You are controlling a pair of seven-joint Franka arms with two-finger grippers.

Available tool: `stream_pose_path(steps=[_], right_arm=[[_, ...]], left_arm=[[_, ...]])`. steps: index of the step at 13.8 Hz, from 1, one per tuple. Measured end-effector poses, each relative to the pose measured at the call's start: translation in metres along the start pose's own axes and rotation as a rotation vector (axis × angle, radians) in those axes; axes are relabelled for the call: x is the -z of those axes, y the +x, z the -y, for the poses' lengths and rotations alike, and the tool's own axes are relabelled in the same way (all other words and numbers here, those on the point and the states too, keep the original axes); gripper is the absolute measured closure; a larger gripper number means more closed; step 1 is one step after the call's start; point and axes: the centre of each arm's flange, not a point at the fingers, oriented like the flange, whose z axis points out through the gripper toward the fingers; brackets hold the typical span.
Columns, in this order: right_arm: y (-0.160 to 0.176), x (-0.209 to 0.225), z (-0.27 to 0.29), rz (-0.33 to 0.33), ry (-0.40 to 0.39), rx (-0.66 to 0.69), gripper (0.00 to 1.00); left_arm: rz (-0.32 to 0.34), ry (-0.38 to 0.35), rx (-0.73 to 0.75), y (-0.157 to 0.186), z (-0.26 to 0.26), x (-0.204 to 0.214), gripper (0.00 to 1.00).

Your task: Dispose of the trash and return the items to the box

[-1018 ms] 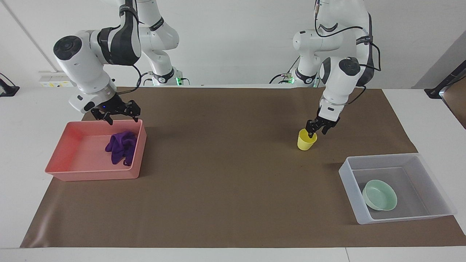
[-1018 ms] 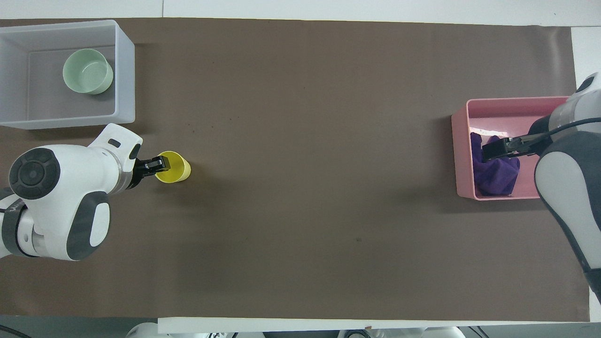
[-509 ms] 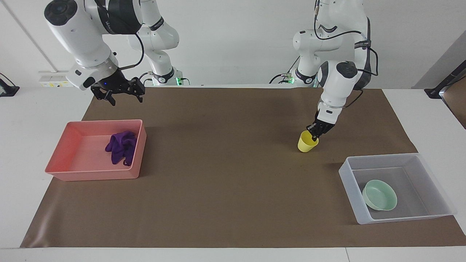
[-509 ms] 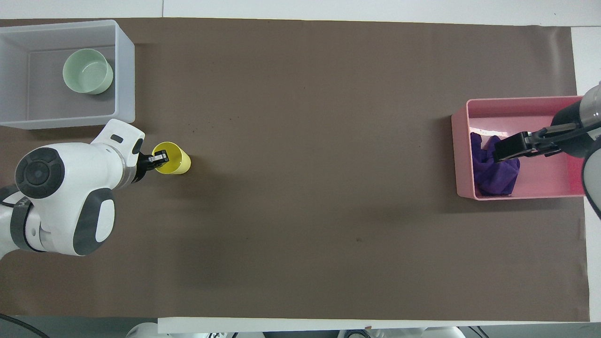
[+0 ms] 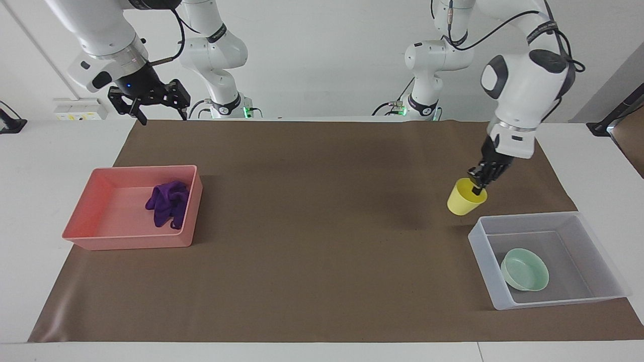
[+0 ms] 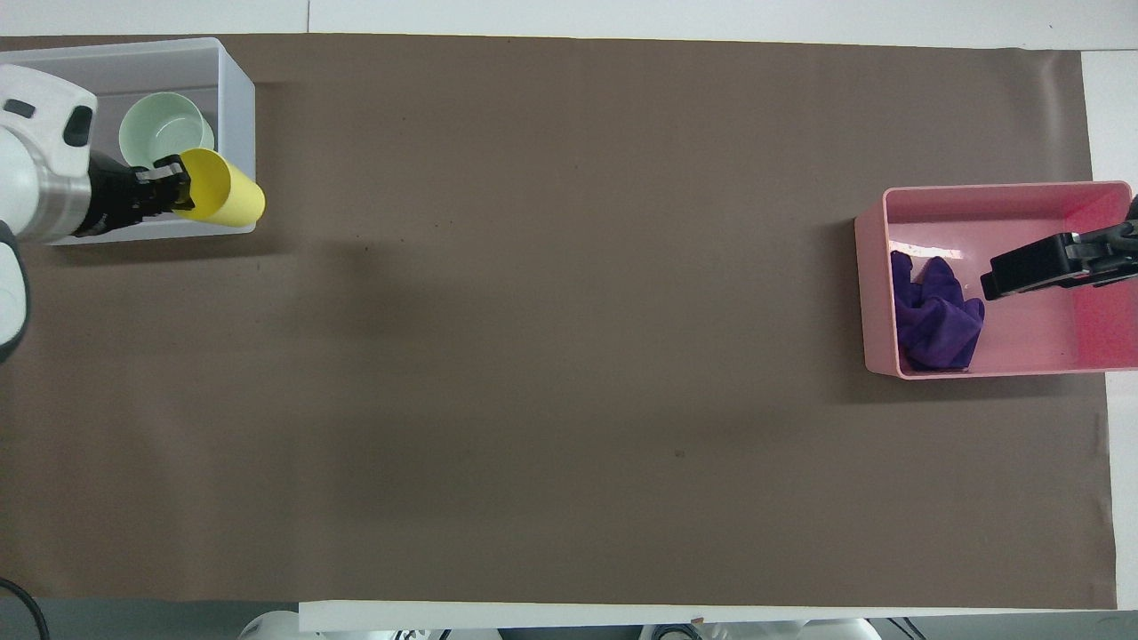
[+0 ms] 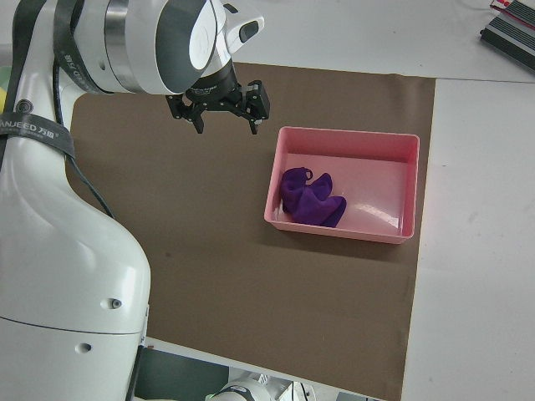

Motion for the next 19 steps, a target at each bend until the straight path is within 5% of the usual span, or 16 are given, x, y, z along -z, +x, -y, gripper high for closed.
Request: stream_pose_path(steps=[4,10,15,19], right_arm=[[0.011,-0.002,-0.001,0.009,0.0,0.0,0.0],[0.018,-0.014,0.0,0.005,-0.001,0.055,0.0],[0.018,-0.014,-0.001,0.004,0.0,0.053,0.0],[0.018,-0.014,-0.001,0.005,0.0,0.052,0.0]], left_arm=[[-0.027,0.025,-0.001,0.094,0.078,-0.052,0.97],[-0.093,0.039,-0.038,0.117,0.087,-0.137,0.97],[-0.074,0.052,-0.123,0.116,0.081,-0.135,0.45],[0.016,0.055,-0.238,0.072,0.094,-0.063,0.0]])
